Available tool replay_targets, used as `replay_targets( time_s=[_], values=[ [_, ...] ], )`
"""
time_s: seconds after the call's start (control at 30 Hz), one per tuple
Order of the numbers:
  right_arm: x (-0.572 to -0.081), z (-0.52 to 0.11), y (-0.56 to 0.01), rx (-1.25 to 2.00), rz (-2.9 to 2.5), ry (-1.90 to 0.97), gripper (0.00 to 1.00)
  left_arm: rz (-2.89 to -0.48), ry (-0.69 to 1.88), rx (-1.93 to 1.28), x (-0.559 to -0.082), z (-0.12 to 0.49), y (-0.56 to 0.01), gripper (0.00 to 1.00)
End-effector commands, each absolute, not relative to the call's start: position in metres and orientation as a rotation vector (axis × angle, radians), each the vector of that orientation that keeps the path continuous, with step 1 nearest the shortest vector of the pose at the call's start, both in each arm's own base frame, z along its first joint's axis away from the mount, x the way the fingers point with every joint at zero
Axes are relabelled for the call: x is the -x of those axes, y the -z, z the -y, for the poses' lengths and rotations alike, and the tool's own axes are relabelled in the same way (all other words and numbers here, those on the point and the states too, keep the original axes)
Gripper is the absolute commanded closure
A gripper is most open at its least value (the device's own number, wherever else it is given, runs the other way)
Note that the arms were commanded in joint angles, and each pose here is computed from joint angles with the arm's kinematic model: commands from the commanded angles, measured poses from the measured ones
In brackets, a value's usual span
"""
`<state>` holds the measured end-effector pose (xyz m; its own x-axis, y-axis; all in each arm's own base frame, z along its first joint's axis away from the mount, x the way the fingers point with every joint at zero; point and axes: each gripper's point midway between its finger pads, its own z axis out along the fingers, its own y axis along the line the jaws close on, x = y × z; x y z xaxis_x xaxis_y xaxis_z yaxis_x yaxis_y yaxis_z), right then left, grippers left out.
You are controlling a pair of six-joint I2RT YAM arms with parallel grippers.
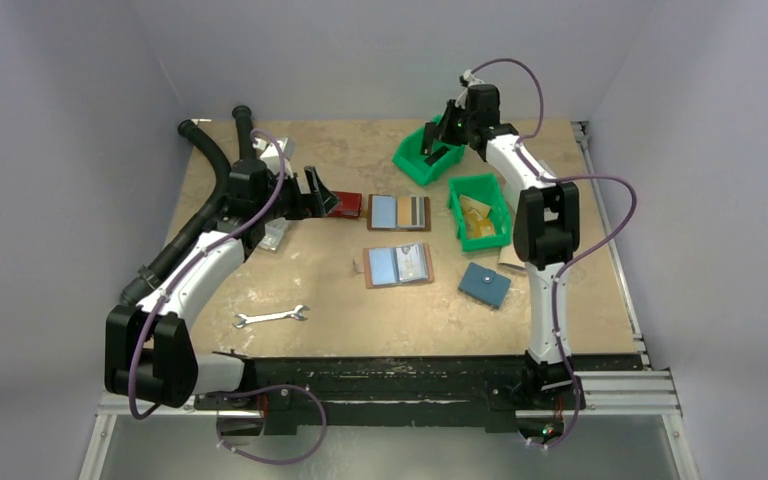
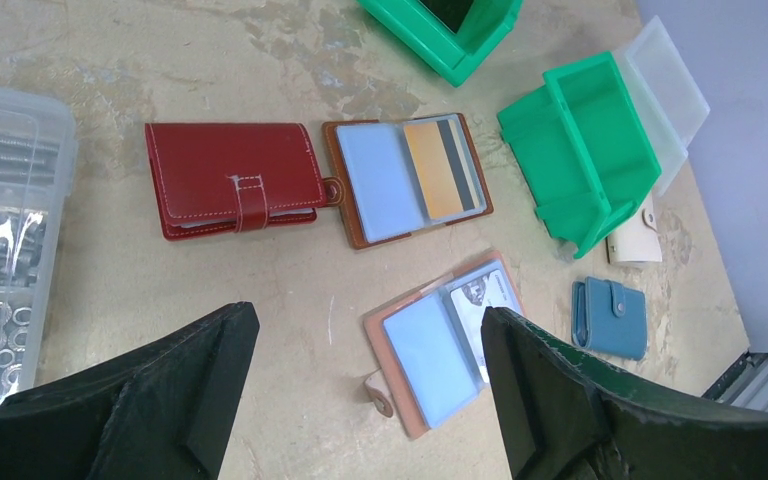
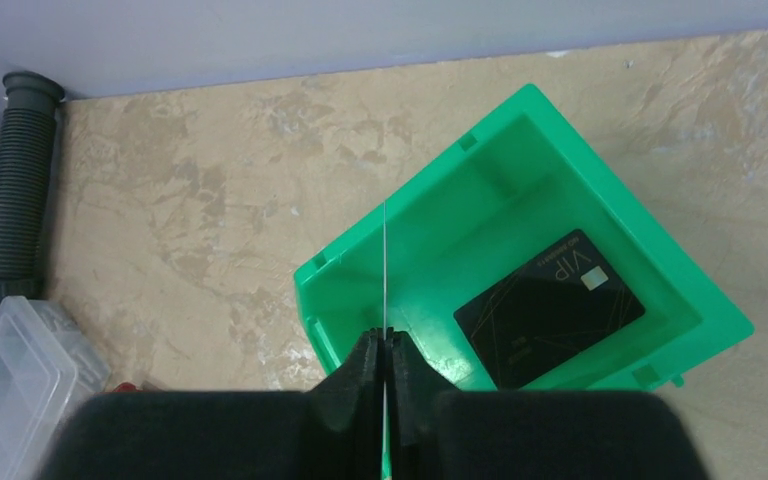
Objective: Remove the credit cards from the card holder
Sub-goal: Place the credit card in the storage box.
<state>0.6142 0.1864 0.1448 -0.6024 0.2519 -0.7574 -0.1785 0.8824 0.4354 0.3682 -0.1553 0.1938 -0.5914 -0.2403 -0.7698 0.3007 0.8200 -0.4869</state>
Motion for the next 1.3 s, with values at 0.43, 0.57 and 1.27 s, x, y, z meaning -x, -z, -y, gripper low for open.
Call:
replay_targets(
  time_s=[0.43,0.57,1.27],
  values=[
    [-0.615,-0.17,-0.225,0.026,-1.992,-0.369,0.63,-2.016,0.826,-0.083,-0.371,0.165,-0.203,0.11],
    [-0.583,-0.187,-0.241,0.238,-1.982,-0.459,0.59,-2.008,0.914,-0.12,-0.366,0.176,-0.204,0.11],
    [-0.315,-0.181,-0.258,0.901,-1.669,-0.893,0.44,-2.149,0.89,-0.304,-0.312,0.263,-0.169,0.19]
  ],
)
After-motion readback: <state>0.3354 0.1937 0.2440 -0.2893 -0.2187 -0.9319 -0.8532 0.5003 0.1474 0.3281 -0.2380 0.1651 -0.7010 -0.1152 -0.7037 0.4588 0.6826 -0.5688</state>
